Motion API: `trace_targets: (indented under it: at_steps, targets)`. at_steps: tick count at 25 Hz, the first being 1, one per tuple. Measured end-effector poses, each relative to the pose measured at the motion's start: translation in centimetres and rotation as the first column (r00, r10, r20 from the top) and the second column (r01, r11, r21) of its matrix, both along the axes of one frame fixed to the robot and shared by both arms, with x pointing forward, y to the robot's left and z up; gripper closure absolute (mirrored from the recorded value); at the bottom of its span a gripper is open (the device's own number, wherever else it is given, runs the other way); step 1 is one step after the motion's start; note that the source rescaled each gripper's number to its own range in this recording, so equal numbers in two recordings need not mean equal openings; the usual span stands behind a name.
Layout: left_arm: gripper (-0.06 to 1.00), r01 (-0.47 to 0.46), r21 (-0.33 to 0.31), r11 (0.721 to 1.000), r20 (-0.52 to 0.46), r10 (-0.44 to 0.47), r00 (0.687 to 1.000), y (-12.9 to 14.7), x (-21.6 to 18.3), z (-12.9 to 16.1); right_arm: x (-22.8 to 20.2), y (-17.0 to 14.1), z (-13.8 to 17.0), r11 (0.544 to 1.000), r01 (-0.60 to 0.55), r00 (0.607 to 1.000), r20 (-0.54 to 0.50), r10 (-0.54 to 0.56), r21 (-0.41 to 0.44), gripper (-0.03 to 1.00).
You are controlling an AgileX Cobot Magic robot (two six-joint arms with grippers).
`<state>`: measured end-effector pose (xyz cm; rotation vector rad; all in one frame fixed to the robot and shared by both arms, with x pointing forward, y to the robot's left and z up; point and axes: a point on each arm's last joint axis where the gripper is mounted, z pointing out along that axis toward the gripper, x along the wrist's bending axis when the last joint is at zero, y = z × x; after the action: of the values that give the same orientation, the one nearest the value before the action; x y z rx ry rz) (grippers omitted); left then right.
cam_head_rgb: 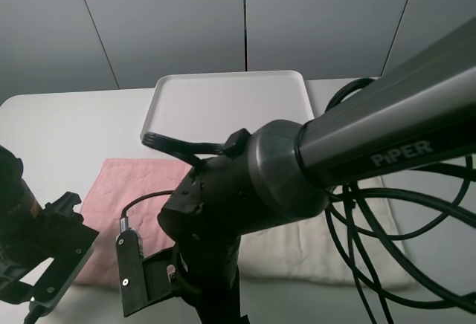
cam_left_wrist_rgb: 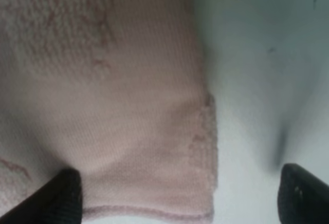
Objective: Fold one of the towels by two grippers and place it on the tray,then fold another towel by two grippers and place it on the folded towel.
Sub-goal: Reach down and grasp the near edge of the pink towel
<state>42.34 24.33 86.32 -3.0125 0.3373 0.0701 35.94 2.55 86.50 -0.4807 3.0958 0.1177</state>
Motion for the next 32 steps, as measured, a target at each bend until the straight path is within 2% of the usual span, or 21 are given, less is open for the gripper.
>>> trace_targets:
  at_steps: [5, 10, 18, 21, 26, 28, 32]
  targets:
    - [-0.05, -0.008, 0.000, 1.000, 0.001, 0.008, 1.000, 0.0, 0.0, 0.0, 0.4, 0.7, 0.7, 0.999, 0.028, 0.999, 0.018, -0.028, -0.016, -0.03]
    - [-0.05, -0.008, 0.000, 1.000, 0.001, 0.008, 1.000, 0.0, 0.0, 0.0, 0.4, 0.7, -0.4, 0.997, 0.057, 0.998, 0.002, -0.057, -0.060, -0.03]
    - [-0.05, -0.008, 0.000, 1.000, 0.001, 0.008, 1.000, 0.0, 0.0, 0.0, 0.6, 0.8, -0.7, 0.995, 0.067, 0.998, 0.015, -0.066, -0.069, -0.03]
    - [-0.05, -0.008, 0.000, 1.000, 0.001, 0.008, 1.000, 0.0, 0.0, 0.0, 0.6, 0.8, -0.7, 0.995, 0.073, 0.997, 0.017, -0.072, -0.067, 0.07]
    - [-0.05, -0.008, 0.000, 1.000, 0.001, 0.008, 1.000, 0.0, 0.0, 0.0, 0.7, 1.0, -0.9, 0.989, 0.132, 0.991, 0.019, -0.131, -0.062, 0.39]
    - [-0.05, -0.008, 0.000, 1.000, 0.001, 0.008, 1.000, 0.0, 0.0, 0.0, 0.8, 1.1, -0.9, 0.981, 0.184, 0.983, 0.022, -0.183, -0.054, 0.44]
    - [-0.05, -0.008, 0.000, 1.000, 0.001, 0.008, 1.000, 0.0, 0.0, 0.0, 0.9, 1.1, -0.9, 0.963, 0.263, 0.965, 0.034, -0.262, -0.049, 0.45]
